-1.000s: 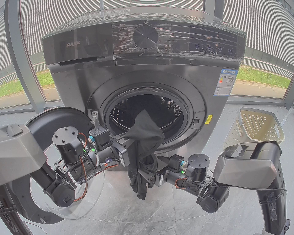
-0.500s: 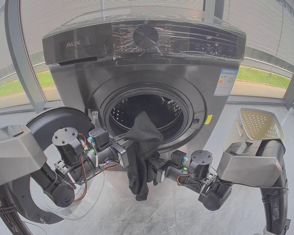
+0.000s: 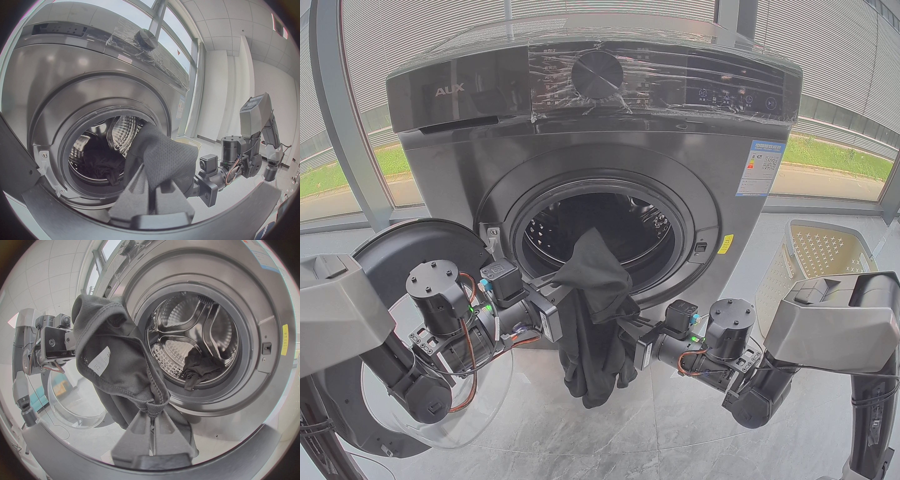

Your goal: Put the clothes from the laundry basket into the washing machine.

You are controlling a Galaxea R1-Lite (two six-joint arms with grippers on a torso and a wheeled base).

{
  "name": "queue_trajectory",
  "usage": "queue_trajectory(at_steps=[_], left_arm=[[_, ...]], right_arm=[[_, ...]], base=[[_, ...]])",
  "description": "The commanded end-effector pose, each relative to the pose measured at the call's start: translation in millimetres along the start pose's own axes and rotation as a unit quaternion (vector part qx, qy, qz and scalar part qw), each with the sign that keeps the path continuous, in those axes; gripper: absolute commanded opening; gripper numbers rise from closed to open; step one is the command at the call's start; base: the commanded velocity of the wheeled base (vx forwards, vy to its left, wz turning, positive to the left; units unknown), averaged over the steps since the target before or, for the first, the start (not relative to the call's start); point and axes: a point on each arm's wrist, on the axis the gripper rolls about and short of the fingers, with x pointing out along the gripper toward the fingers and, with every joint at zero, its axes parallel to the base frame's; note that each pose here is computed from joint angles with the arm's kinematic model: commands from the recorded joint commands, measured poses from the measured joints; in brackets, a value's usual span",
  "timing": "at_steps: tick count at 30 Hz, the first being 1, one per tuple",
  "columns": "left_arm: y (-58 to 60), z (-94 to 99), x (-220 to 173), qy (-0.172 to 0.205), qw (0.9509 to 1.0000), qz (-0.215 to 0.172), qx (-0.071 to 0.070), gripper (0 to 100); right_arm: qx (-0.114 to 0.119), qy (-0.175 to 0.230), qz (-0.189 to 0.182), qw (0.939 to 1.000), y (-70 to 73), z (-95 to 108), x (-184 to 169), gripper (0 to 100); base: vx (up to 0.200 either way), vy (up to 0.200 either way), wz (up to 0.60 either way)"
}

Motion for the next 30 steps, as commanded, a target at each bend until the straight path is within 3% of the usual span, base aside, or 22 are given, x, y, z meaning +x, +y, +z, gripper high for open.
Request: queue_trajectory(at_steps=[1,10,30], left_arm=[[-0.2,0.8,0,-0.001,1.0,-0.001,0.0,0],[-2.1,1.6,0,-0.003,1.0,-0.004,0.0,0],[-2.2,1.3,0,-0.002,1.0,-0.004,0.0,0]], right_arm=[[-0.001,-0.005,0.001,1.0,0.2,3,0,100],[-0.002,-0.013,-0.009,0.9999,-7.7,4,5,100],[0.001,0.004,-0.014,0.9999,-6.4,-28,26,100]], base=[[0.0,0.0,0.0],[0.0,0.0,0.0],[0.0,0.0,0.0]])
